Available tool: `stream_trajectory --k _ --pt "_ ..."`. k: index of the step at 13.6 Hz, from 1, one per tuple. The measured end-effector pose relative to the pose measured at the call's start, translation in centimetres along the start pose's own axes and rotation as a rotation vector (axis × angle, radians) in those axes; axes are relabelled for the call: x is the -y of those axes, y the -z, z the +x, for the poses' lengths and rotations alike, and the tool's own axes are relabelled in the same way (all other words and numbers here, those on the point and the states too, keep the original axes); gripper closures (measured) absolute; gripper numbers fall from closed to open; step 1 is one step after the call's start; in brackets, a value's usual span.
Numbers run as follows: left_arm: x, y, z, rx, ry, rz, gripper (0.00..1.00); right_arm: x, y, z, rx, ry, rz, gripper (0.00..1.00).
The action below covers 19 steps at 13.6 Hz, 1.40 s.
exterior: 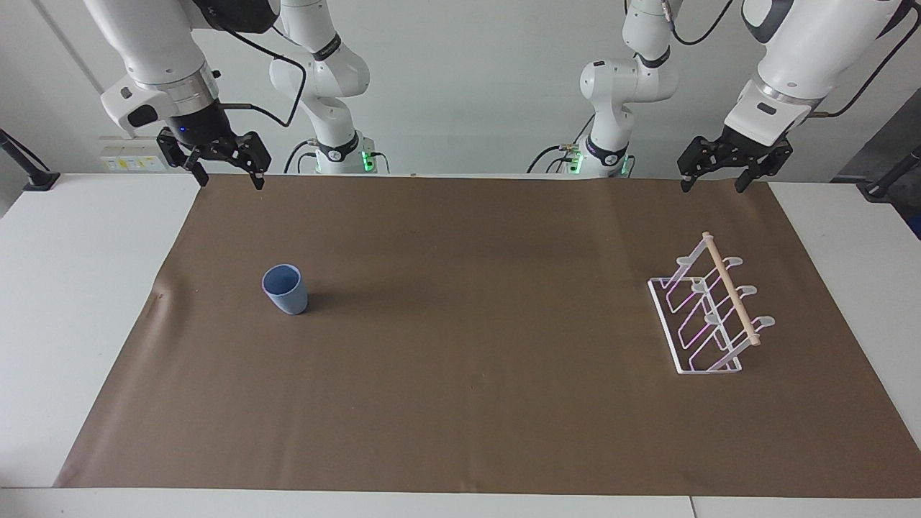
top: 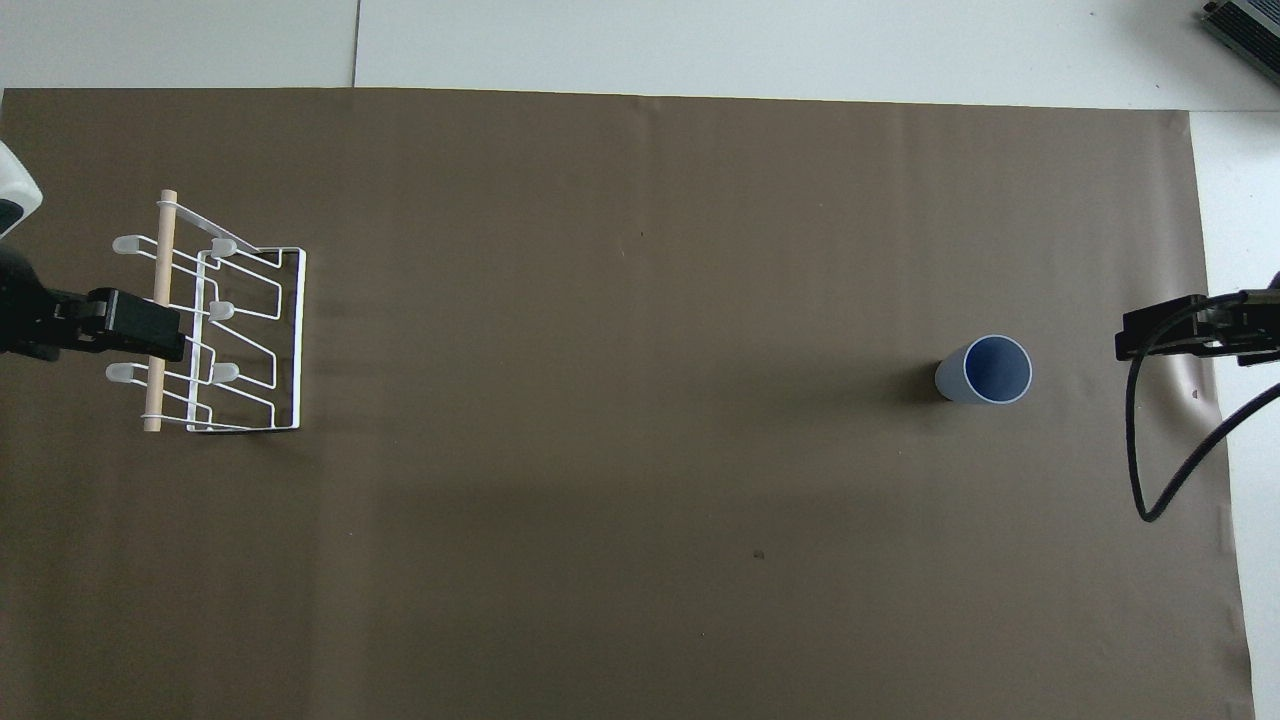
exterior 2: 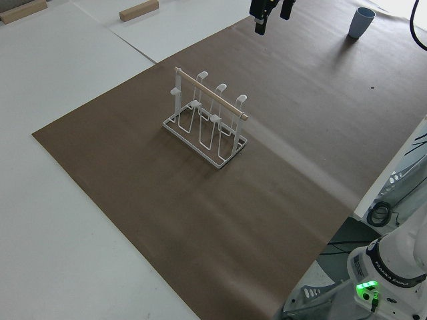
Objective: Hang cup on cup holder
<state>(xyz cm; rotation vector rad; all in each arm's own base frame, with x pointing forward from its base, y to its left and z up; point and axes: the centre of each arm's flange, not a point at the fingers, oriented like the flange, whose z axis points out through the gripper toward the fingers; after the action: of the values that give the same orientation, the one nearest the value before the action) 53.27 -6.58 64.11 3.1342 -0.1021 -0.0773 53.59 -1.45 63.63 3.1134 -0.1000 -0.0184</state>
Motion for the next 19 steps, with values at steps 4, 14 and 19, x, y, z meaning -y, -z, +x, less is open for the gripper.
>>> stream_trajectory --k 4,14,19 --pt "0.0 0.0 0.0 0.0 0.0 0.0 0.0 0.0 0.0 0.0 0.0 0.0 0.0 0.0" --pt "0.0 0.0 0.0 0.0 0.0 0.0 0.0 -0.1 -0.2 0.0 0.003 -0.035 0.001 0.0" --pt "0.0 0.0 0.0 0.0 0.0 0.0 0.0 0.1 -1.3 0.8 -0.042 -0.033 0.004 0.0"
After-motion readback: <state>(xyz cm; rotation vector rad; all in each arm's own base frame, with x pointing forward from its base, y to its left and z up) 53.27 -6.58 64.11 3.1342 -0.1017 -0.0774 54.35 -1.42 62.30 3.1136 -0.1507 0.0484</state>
